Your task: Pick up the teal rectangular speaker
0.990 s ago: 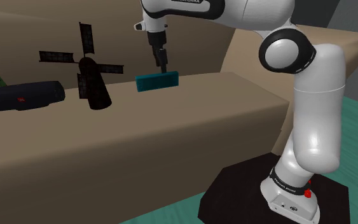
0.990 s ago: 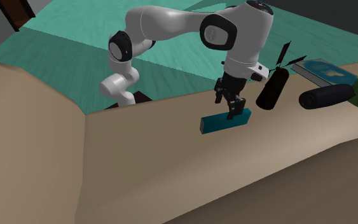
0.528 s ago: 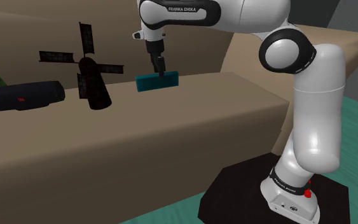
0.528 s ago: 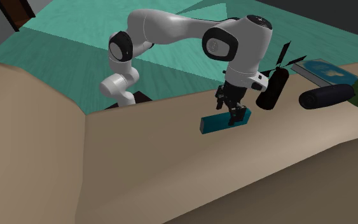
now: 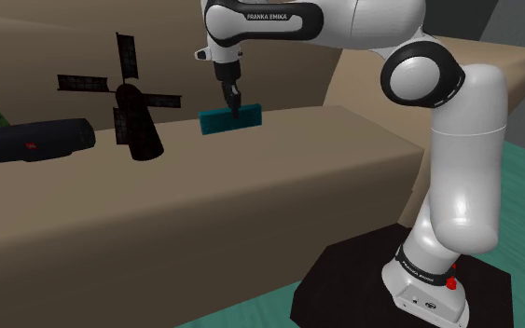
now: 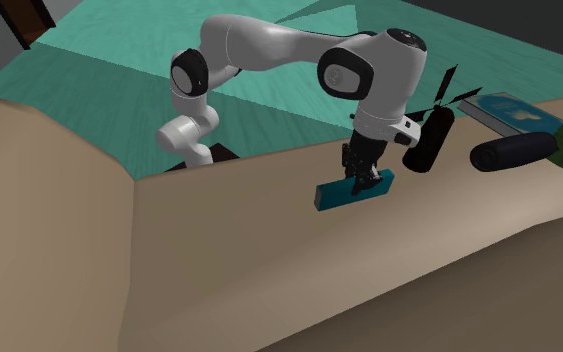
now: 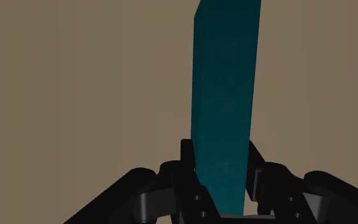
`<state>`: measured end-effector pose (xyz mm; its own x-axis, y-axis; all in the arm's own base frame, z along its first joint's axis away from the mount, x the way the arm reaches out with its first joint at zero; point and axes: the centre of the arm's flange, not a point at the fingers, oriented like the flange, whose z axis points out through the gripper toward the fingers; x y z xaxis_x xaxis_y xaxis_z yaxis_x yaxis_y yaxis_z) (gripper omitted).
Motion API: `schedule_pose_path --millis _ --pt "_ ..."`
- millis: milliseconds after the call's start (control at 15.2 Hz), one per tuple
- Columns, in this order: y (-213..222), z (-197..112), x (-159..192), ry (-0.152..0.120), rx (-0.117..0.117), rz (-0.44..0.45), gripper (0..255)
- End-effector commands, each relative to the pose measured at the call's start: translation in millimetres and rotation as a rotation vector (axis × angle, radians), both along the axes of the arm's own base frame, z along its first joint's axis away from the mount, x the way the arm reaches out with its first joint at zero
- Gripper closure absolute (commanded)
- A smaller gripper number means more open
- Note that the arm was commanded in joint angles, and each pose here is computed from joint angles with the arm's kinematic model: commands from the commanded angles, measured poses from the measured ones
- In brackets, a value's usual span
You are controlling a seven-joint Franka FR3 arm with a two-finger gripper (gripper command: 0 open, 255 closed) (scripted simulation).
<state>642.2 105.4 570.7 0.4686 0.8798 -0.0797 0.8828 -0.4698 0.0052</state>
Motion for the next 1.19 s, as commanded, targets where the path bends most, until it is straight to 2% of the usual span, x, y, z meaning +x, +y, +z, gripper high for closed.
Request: schedule_pose_path --millis 0,198,1122 --pt "0.1 -0.6 0.1 0.001 0.000 0.000 255" --pt "0.1 -0.2 -1.0 0.001 0.000 0.000 255" --pt "0.1 73.7 -1.0 0.001 0.000 0.000 255"
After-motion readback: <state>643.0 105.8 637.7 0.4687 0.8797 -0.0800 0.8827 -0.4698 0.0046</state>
